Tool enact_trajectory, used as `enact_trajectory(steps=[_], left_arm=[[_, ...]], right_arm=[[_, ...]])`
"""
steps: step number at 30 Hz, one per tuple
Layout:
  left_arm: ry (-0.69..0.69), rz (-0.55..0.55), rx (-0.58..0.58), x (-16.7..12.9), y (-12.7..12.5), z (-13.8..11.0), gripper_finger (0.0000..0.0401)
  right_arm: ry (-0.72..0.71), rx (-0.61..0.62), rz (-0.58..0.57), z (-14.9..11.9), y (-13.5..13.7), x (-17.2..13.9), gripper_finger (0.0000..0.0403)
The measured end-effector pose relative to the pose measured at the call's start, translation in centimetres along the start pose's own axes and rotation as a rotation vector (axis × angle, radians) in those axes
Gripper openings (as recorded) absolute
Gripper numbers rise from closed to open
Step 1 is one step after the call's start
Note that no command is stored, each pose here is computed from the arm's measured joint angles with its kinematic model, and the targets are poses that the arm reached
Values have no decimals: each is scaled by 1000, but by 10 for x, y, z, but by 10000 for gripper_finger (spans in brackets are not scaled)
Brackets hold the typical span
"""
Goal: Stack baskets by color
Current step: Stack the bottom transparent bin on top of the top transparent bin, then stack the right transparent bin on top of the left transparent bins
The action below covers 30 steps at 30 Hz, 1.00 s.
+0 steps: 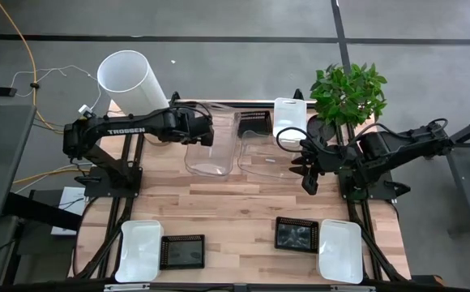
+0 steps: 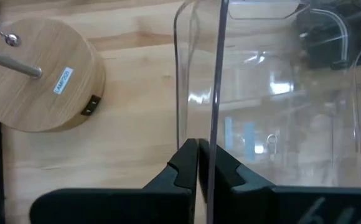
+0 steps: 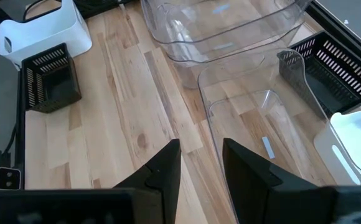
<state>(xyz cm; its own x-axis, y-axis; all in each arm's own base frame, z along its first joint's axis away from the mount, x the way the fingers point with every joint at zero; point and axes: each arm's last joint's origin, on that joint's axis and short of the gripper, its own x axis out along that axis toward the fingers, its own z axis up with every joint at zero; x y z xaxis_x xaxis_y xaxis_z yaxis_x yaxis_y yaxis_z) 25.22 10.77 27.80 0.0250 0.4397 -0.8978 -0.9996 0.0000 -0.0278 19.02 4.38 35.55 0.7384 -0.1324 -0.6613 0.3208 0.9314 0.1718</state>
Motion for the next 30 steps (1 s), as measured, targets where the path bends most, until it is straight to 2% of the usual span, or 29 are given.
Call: enact_trajectory(steps=[9,21,26,30], left_arm=[[-38,12,25,0,0,1,13],[-33,11,70,0,1,2,124],[-50,-26,150,-11,-3,9,162],[-80,-101,287,-32,-9,17,178]], right_arm=[[-12,5,7,1,1,0,108],[-12,5,8,1,1,0,108],[-29,12,18,3,2,0,108],[-44,18,27,4,3,0,108]])
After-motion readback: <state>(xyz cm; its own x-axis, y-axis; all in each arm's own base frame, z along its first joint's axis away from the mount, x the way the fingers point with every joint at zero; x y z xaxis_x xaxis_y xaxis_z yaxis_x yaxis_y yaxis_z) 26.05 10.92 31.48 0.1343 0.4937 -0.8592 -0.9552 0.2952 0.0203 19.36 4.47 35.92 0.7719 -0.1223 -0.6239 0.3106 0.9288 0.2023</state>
